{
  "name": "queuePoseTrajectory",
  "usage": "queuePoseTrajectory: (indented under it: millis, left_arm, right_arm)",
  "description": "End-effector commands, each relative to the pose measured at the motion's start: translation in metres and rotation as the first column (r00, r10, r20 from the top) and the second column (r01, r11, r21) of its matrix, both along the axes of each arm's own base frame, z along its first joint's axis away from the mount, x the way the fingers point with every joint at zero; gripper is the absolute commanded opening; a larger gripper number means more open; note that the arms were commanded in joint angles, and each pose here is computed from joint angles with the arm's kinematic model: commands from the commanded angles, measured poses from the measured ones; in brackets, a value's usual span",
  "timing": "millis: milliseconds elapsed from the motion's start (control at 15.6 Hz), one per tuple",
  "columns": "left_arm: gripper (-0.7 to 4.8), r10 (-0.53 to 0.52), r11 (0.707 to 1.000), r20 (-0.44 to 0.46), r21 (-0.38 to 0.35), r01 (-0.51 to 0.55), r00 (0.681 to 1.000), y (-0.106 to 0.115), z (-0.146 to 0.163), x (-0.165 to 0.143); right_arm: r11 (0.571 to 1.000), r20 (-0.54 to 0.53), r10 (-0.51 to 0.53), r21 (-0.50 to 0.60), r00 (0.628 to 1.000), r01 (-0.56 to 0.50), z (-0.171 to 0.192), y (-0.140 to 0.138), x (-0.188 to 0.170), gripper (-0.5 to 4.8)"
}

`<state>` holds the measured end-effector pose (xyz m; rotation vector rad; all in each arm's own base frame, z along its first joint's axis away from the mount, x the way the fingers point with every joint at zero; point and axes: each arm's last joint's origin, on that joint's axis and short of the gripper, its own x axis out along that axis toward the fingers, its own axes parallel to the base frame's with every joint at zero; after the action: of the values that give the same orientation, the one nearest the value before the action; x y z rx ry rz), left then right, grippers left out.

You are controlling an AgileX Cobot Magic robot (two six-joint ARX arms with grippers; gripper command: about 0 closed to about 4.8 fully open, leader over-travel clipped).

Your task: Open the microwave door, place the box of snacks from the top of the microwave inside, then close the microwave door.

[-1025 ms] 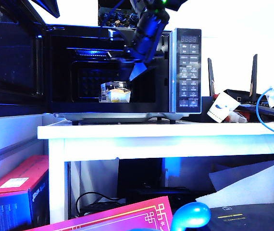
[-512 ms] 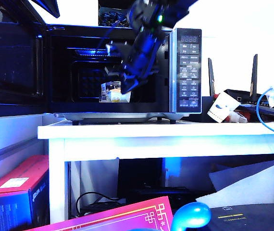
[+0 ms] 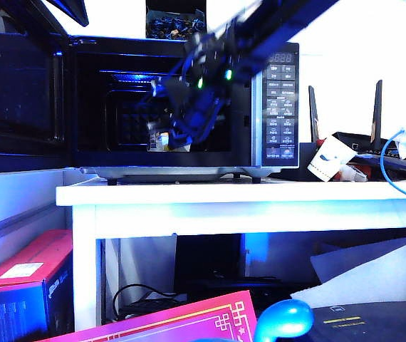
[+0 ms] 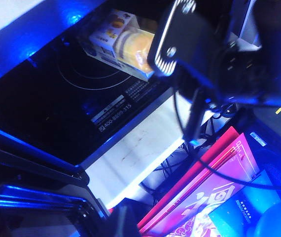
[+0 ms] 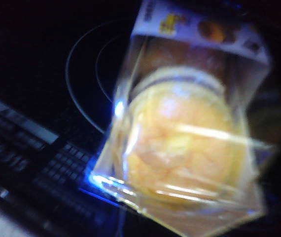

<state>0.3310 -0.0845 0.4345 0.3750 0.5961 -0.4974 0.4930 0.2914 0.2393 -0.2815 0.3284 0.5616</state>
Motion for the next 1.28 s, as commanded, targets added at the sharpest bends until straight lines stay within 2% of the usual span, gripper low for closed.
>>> queuePoseTrajectory:
  millis: [64,320,384,448,576,640,833,1025,1089,1153,1281]
  left_arm:
    - [-0.06,-0.003,1.0,0.014,-0.006,0.003,1.0,0.0,0.003,-0.001]
    - [-0.06,-0.003,1.0,0.01,-0.005,0.003,1.0,0.0,0.003,-0.002]
    - [-0.06,-0.003,1.0,0.006,-0.004,0.003,1.0,0.0,0.003,-0.002]
    - [-0.06,-0.003,1.0,0.007,-0.005,0.003,1.0,0.001,0.003,-0.002]
    - [-0.06,0.0,1.0,0.007,-0.009,0.0,1.0,0.001,0.003,-0.003]
    - [-0.06,0.002,1.0,0.011,-0.012,-0.002,1.0,0.001,0.005,-0.004]
    - [-0.06,0.038,0.997,0.054,-0.073,-0.034,0.998,0.006,0.025,-0.026]
    - [-0.06,0.049,0.994,0.161,-0.102,-0.033,0.986,0.018,0.059,-0.074]
    - [-0.06,0.091,0.991,0.185,-0.111,-0.071,0.978,0.023,0.068,-0.092]
    - [-0.06,0.151,0.987,0.212,-0.095,-0.133,0.966,0.029,0.075,-0.108]
    - [-0.06,0.315,0.949,0.233,-0.057,-0.311,0.92,0.04,0.081,-0.131]
  right_arm:
    - [0.999,0.083,-0.006,0.05,0.997,0.002,0.001,0.001,0.006,-0.06]
    - [0.997,0.129,-0.012,0.072,0.992,0.003,0.001,0.001,0.01,-0.05]
    - [0.999,0.098,-0.01,0.054,0.995,0.005,-0.001,0.0,0.009,-0.05]
    - [1.0,0.021,-0.016,0.005,1.0,0.016,0.003,-0.004,0.003,-0.05]
    - [0.995,-0.078,-0.061,-0.087,0.995,0.054,0.022,-0.009,-0.015,-0.06]
    - [0.989,-0.136,-0.071,-0.138,0.988,0.052,0.042,-0.013,-0.032,-0.06]
    - [0.985,-0.178,-0.072,-0.167,0.981,0.042,0.102,-0.031,-0.072,-0.06]
    - [0.993,-0.075,-0.07,-0.101,0.995,0.062,0.178,-0.058,-0.116,-0.06]
    - [0.993,-0.019,-0.091,-0.074,0.996,0.09,0.203,-0.069,-0.132,-0.06]
    - [0.991,0.038,-0.124,-0.046,0.992,0.126,0.225,-0.08,-0.148,-0.06]
    - [0.988,0.123,-0.153,0.015,0.98,0.153,0.263,-0.102,-0.181,-0.06]
